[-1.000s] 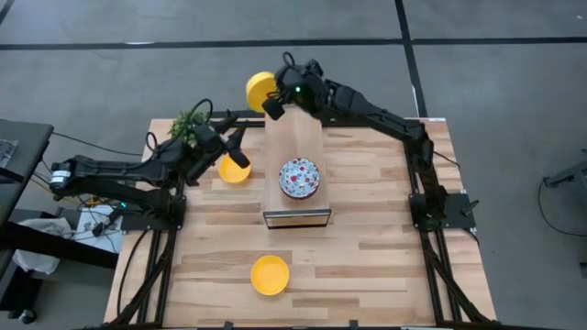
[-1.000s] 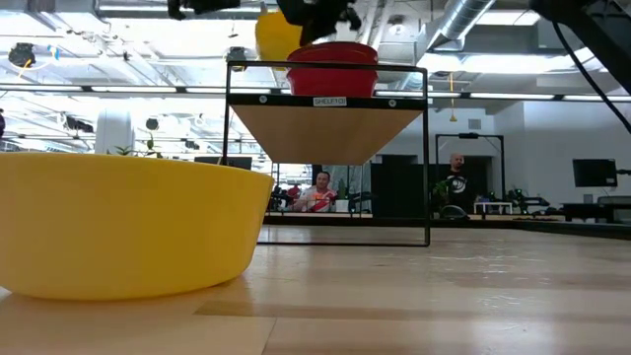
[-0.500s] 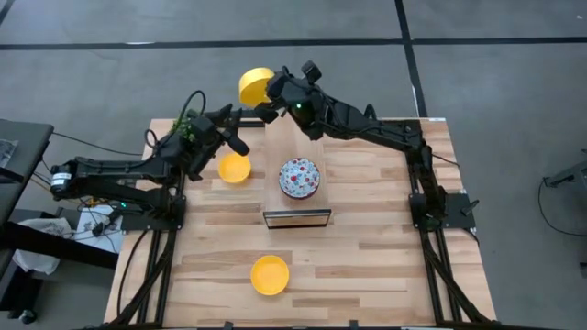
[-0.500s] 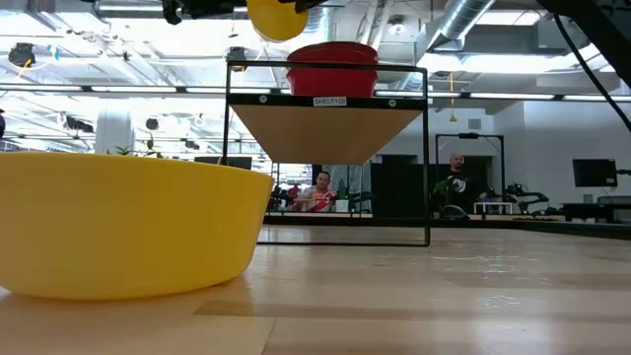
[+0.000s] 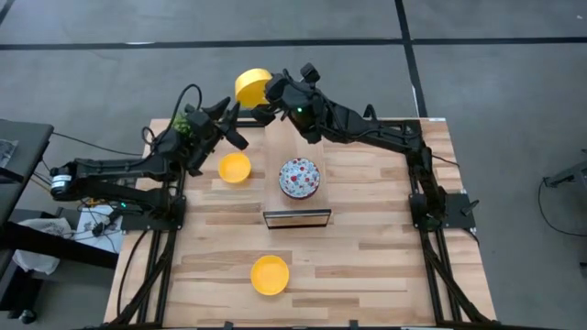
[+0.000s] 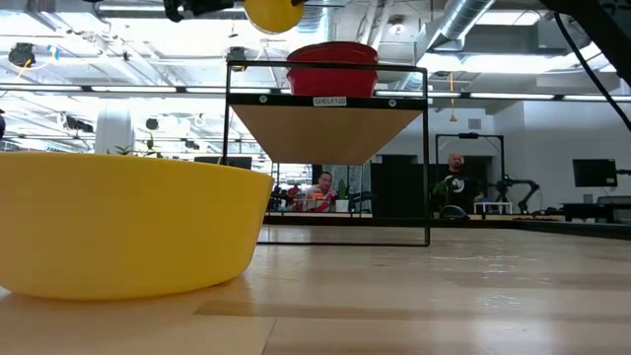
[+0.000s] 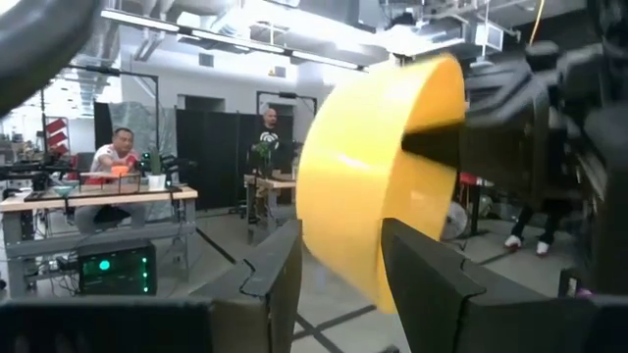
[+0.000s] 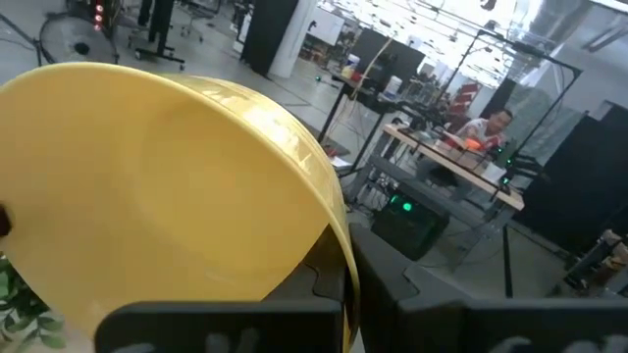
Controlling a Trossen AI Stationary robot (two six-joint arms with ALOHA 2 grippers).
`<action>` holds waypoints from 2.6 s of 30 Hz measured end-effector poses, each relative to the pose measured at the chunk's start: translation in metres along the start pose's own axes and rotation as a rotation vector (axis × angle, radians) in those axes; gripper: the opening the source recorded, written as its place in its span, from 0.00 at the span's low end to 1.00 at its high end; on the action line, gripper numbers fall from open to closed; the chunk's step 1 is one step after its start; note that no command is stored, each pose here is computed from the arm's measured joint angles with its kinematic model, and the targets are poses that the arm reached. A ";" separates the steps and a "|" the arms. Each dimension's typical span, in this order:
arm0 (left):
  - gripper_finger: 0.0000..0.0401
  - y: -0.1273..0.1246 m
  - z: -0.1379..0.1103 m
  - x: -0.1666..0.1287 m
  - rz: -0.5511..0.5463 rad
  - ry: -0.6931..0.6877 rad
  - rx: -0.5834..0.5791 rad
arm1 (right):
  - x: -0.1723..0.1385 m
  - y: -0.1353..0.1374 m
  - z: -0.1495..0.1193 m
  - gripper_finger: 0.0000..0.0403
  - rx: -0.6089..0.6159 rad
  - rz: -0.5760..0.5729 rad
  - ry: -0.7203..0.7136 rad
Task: Pick & Place Mini bowls
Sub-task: Put the middle yellow bowl on the shelf
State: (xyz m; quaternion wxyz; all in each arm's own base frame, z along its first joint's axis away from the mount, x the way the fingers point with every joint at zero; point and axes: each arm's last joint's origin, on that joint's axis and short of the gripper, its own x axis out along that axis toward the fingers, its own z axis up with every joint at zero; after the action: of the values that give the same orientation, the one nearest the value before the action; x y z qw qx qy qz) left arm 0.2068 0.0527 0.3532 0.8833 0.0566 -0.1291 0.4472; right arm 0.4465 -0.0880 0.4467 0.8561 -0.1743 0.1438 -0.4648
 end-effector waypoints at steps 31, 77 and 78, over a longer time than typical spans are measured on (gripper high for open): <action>0.03 -0.012 0.003 0.022 0.058 0.017 0.014 | -0.015 0.010 0.002 0.00 -0.090 -0.068 0.036; 0.01 -0.003 -0.007 0.026 0.010 0.104 0.113 | -0.047 0.036 -0.017 0.35 -0.454 0.030 0.175; 0.01 -0.001 -0.007 0.026 0.024 0.104 0.114 | -0.049 0.037 -0.017 0.35 -0.460 0.037 0.173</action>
State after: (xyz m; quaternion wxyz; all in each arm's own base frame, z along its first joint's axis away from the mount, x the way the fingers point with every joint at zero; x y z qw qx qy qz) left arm 0.2239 0.0736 0.3539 0.8787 0.0820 -0.0580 0.4667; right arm 0.4413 -0.0303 0.4200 0.7867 -0.3216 0.3217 -0.4173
